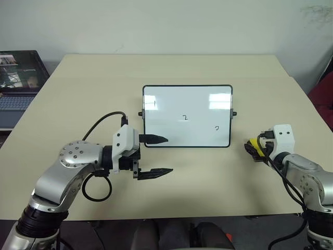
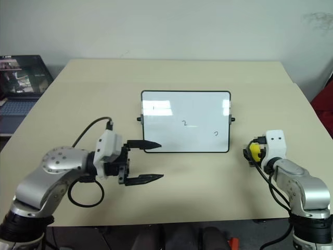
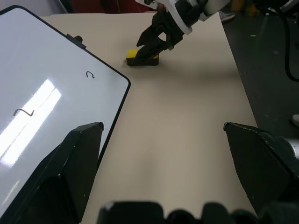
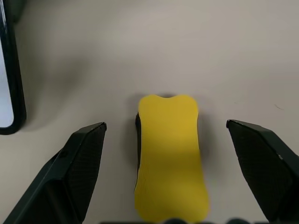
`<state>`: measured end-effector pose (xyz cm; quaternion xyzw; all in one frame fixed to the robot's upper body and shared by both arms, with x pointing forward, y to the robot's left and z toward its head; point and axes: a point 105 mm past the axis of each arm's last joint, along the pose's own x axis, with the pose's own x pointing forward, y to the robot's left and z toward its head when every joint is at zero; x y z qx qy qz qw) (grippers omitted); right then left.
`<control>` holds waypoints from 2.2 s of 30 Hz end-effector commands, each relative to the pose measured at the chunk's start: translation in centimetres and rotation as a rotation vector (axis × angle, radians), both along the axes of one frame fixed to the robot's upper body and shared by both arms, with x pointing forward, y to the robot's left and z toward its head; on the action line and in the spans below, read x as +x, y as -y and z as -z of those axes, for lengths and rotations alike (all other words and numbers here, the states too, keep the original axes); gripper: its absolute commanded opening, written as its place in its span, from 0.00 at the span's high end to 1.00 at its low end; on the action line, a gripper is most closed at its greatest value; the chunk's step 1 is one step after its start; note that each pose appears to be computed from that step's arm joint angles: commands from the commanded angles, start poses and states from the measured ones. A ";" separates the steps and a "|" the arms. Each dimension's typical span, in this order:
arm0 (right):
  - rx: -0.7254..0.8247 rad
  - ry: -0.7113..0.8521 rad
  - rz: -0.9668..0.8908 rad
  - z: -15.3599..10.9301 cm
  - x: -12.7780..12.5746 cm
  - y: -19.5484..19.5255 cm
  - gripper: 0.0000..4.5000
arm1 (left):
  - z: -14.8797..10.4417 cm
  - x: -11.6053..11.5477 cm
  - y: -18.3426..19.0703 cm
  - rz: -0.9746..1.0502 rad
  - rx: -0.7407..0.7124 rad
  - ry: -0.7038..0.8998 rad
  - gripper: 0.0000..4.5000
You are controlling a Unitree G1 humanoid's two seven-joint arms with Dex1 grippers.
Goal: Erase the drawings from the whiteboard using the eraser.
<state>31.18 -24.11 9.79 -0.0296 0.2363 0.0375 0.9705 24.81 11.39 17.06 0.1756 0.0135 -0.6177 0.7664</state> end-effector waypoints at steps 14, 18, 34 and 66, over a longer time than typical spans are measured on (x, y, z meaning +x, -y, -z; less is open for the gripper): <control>-0.026 0.045 -0.012 -1.0 1.8 1.1 0.00 | -0.8 -1.0 0.2 0.014 -0.031 0.036 0.00; -0.014 0.043 -0.017 -1.1 1.9 0.9 0.00 | -0.7 -1.1 0.1 0.014 -0.031 0.031 0.00; 0.012 0.026 -0.017 -1.4 1.3 1.3 0.00 | -0.3 -1.2 0.1 0.018 -0.027 0.022 0.00; 0.016 0.148 -0.062 -4.3 1.2 -0.1 0.72 | 0.9 1.3 -1.3 -0.111 -0.063 0.034 0.00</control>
